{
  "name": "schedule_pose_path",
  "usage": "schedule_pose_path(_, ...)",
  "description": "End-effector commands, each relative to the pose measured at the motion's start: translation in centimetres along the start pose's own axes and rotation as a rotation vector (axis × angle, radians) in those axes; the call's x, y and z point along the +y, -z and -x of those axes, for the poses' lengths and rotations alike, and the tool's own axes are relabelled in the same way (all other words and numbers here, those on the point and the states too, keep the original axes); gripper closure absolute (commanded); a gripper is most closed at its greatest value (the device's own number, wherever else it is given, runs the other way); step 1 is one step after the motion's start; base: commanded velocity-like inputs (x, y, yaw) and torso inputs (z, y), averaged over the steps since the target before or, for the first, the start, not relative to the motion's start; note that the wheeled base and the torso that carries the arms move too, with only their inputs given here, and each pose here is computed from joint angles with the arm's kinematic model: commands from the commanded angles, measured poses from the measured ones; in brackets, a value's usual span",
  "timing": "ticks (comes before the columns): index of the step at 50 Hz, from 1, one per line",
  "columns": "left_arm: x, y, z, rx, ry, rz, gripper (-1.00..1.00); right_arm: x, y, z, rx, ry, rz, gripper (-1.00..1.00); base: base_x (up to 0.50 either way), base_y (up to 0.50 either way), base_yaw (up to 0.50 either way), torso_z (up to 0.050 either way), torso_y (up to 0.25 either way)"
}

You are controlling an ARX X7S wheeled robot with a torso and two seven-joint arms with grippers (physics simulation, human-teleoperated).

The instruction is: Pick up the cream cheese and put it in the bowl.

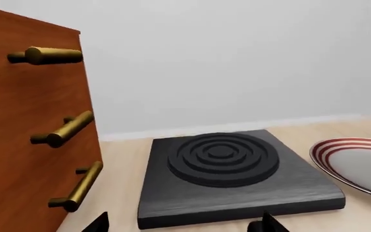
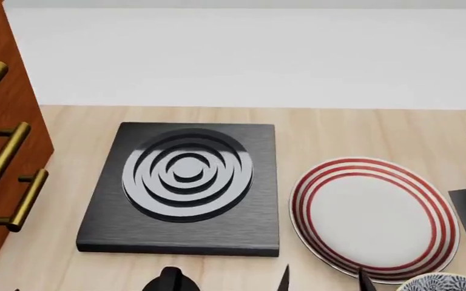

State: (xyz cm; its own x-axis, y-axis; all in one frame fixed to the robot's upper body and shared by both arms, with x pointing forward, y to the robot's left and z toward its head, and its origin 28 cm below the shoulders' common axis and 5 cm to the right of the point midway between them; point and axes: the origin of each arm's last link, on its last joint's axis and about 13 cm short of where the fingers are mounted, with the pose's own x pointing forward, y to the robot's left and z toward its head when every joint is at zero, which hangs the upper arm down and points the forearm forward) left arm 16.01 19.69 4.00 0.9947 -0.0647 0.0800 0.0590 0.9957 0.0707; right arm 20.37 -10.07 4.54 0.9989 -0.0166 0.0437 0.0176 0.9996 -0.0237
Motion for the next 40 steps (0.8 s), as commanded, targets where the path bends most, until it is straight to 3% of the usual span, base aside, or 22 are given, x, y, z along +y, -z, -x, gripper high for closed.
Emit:
schedule_pose_path(1, 0.2, -5.2, 2.3, -0.027, 0.002, -0.014, -1.00, -0.2, -3.2, 0.9, -0.026, -0.006, 0.006, -1.00, 0.00, 0.00, 0.00, 0.000, 0.000)
schedule_pose_path(4, 0.0, -4.9, 3.2, -0.048, 0.006, -0.027, -1.00, -0.3, -4.2, 1.3, -0.036, -0.005, 0.018, -1.00, 0.00, 0.00, 0.00, 0.000, 0.000)
schedule_pose_path(7, 0.2, -7.2, 3.7, -0.068, 0.011, -0.028, -1.00, -0.5, -4.8, 1.7, -0.040, -0.010, 0.015, -1.00, 0.00, 0.00, 0.00, 0.000, 0.000)
schedule_pose_path(14, 0.3, -7.8, 4.7, -0.105, 0.007, -0.041, -1.00, -0.9, -6.5, 2.7, -0.055, -0.008, 0.013, -1.00, 0.00, 0.00, 0.00, 0.000, 0.000)
schedule_pose_path(15, 0.3, -9.2, 4.8, -0.111, 0.011, -0.043, -1.00, -1.0, -6.8, 2.9, -0.058, -0.011, 0.009, -1.00, 0.00, 0.00, 0.00, 0.000, 0.000)
schedule_pose_path(40, 0.5, -9.4, 6.6, -0.134, 0.007, -0.027, -1.00, -1.2, -7.1, 4.4, -0.026, -0.039, -0.020, -1.00, 0.00, 0.00, 0.00, 0.000, 0.000)
